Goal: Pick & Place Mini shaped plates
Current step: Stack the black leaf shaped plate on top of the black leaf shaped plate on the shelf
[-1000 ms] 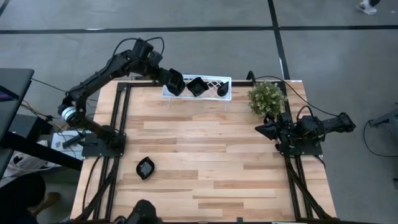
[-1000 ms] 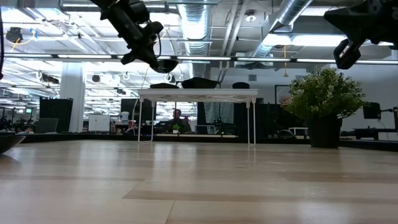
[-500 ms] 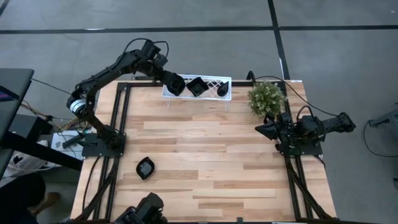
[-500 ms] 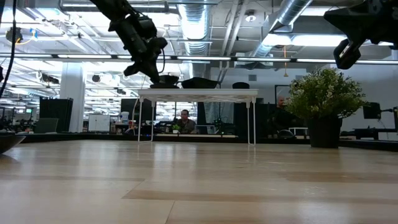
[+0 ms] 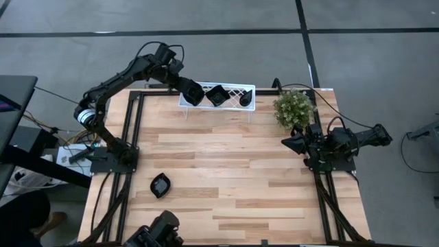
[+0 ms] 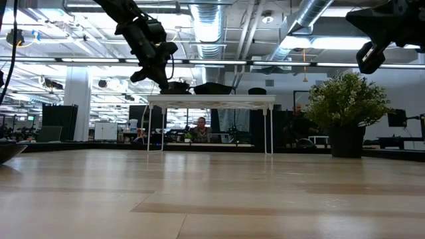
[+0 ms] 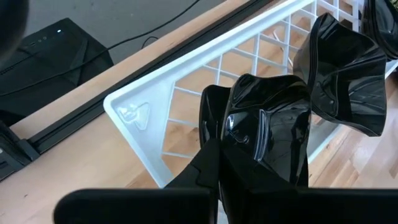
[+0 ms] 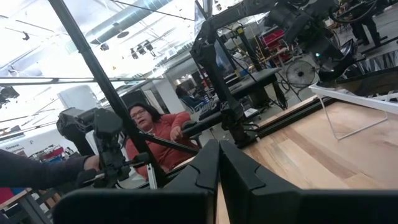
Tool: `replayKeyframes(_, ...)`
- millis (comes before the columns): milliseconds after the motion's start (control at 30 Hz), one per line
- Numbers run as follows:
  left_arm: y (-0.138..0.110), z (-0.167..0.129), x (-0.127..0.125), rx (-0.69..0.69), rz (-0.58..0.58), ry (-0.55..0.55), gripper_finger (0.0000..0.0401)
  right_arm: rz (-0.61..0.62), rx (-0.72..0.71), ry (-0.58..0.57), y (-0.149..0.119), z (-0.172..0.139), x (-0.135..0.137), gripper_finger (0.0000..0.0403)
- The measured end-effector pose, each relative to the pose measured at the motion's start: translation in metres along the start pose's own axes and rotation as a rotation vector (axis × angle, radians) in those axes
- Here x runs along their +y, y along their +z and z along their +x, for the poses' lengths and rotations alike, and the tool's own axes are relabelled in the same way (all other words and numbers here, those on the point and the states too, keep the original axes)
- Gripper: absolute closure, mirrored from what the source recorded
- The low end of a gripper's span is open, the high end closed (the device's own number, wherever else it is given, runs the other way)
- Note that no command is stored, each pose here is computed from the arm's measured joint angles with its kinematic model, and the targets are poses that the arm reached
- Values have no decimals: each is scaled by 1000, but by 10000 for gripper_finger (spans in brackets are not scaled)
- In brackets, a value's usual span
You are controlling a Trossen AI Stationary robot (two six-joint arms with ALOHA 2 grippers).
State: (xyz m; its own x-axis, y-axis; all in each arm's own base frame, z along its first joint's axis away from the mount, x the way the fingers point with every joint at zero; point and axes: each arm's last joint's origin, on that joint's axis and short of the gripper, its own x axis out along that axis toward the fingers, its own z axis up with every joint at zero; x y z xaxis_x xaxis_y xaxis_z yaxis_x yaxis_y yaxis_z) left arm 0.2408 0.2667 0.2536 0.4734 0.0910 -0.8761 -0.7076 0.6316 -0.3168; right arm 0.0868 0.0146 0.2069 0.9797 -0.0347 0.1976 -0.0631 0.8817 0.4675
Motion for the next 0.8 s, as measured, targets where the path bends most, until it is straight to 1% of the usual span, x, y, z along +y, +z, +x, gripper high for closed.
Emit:
replayKeyframes(200, 1, 0, -1, -7, -2, -2, 398, -2, 0, 0, 0, 0, 0, 396)
replayKeyframes(300, 1, 0, -1, -10, -20, -2, 398, -2, 0, 0, 0, 0, 0, 396)
replayKeyframes(800, 2, 0, -2, -22, -19, -5, 398, -1, 0, 0, 0, 0, 0, 396)
